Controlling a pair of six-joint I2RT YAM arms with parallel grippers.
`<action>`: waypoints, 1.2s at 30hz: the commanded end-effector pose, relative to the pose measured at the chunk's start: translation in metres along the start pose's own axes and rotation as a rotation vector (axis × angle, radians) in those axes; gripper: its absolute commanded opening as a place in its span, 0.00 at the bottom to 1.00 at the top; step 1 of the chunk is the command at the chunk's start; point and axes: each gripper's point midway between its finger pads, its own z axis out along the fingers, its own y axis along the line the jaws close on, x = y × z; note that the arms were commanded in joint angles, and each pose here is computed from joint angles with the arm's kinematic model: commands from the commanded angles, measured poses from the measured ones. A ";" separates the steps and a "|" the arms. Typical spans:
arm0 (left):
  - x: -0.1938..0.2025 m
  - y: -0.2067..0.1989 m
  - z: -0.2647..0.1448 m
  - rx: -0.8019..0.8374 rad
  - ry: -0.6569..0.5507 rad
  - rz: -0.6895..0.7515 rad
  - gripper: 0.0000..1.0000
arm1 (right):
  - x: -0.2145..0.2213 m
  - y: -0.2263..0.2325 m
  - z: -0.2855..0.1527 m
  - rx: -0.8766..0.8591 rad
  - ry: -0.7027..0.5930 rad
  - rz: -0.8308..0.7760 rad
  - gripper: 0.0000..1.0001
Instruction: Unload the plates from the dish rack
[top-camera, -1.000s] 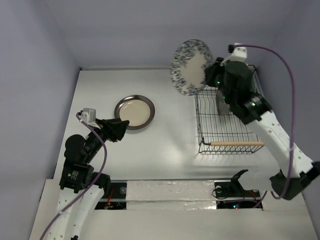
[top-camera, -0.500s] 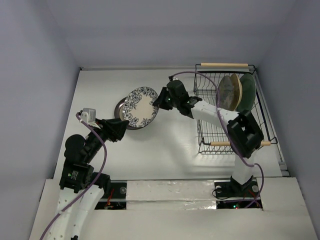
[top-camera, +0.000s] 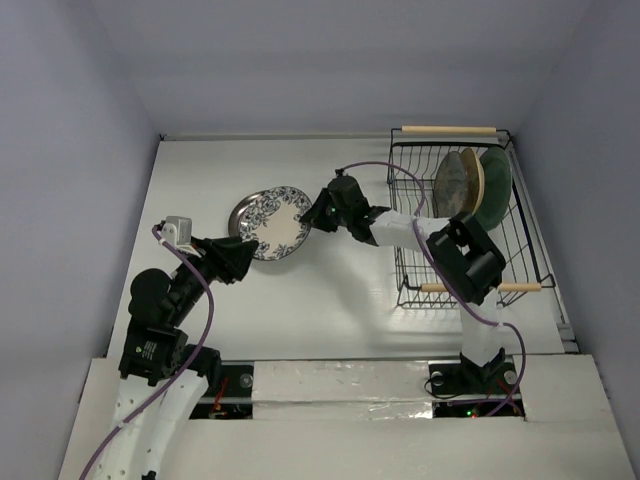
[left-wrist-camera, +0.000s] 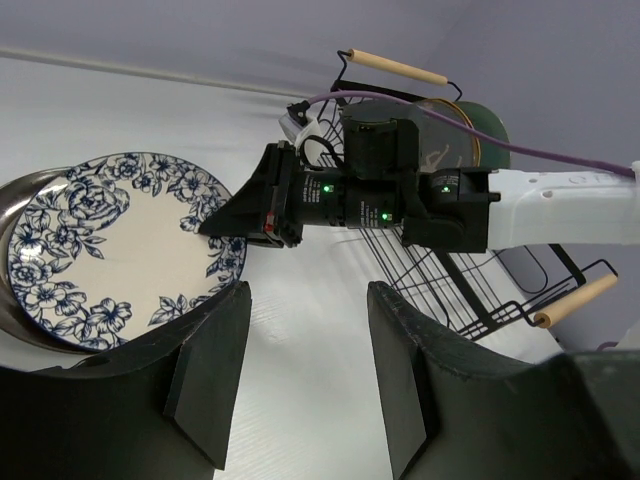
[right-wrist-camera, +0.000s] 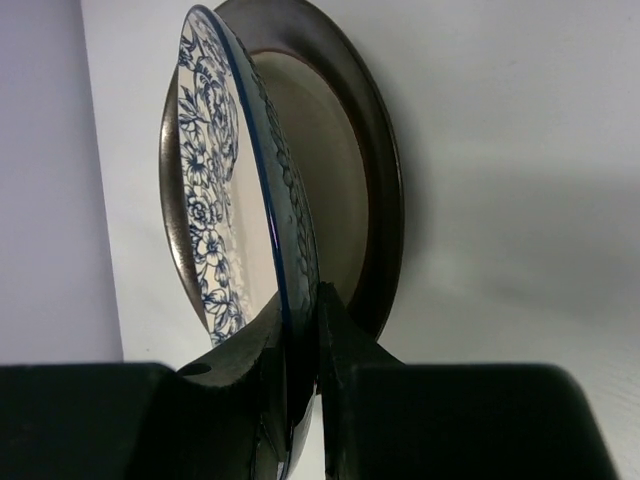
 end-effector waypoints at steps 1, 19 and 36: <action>-0.004 0.000 0.004 0.008 -0.016 0.004 0.47 | -0.026 0.070 -0.013 -0.228 -0.096 -0.002 0.08; -0.005 -0.002 0.002 0.014 -0.023 0.004 0.47 | -0.021 0.013 -0.039 0.081 -0.125 -0.245 1.00; -0.006 -0.003 0.000 0.018 -0.030 0.007 0.47 | -0.167 -0.050 -0.280 0.715 -0.624 -0.424 0.00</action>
